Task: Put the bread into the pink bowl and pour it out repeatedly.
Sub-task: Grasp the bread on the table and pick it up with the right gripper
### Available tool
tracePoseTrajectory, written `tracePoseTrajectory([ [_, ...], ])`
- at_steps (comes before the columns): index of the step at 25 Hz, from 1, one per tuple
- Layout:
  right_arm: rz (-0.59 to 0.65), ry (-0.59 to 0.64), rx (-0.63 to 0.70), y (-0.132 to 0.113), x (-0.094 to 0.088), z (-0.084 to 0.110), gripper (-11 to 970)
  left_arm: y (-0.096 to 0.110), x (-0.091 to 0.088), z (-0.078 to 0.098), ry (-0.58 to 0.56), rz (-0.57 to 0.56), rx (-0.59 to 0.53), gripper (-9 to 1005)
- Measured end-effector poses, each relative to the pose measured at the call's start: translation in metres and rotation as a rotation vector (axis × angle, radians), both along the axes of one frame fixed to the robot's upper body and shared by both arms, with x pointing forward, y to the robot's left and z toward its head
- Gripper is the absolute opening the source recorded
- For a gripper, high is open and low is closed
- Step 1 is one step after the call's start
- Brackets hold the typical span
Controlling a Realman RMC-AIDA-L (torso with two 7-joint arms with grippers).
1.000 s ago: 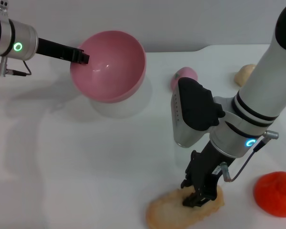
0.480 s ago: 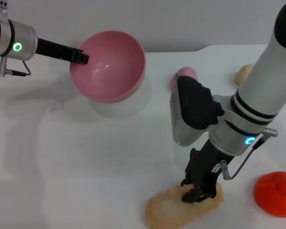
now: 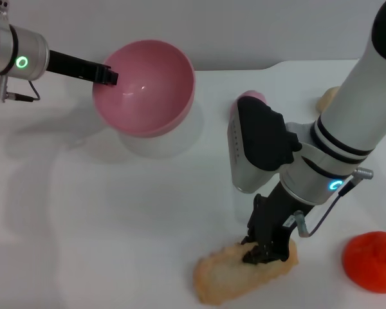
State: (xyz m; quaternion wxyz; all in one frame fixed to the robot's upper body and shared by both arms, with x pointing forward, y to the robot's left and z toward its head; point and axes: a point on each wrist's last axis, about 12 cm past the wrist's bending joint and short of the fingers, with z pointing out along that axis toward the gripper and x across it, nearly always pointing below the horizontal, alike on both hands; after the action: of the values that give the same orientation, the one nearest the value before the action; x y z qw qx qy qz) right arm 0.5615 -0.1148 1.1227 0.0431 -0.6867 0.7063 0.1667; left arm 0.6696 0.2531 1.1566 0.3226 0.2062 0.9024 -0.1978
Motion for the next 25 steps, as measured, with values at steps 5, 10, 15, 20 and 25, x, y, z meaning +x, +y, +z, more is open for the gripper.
tracePoseTrajectory([
  [5,0.008,-0.037,0.030,0.003,0.000,0.008,193,0.001,0.000,0.000,-0.002,0.005,0.001,40],
  [10,0.014,-0.086,0.075,0.004,-0.001,0.020,160,0.003,0.000,0.000,-0.002,0.010,0.002,40],
  [15,0.017,-0.135,0.122,0.004,-0.002,0.033,161,0.004,0.000,0.000,-0.004,0.011,0.004,40],
  [20,0.027,-0.238,0.210,0.003,-0.001,0.056,158,0.005,0.001,-0.001,-0.009,0.019,0.009,40],
  [25,0.011,-0.345,0.334,-0.002,0.006,0.081,143,0.006,0.002,-0.001,-0.016,0.026,0.009,40],
])
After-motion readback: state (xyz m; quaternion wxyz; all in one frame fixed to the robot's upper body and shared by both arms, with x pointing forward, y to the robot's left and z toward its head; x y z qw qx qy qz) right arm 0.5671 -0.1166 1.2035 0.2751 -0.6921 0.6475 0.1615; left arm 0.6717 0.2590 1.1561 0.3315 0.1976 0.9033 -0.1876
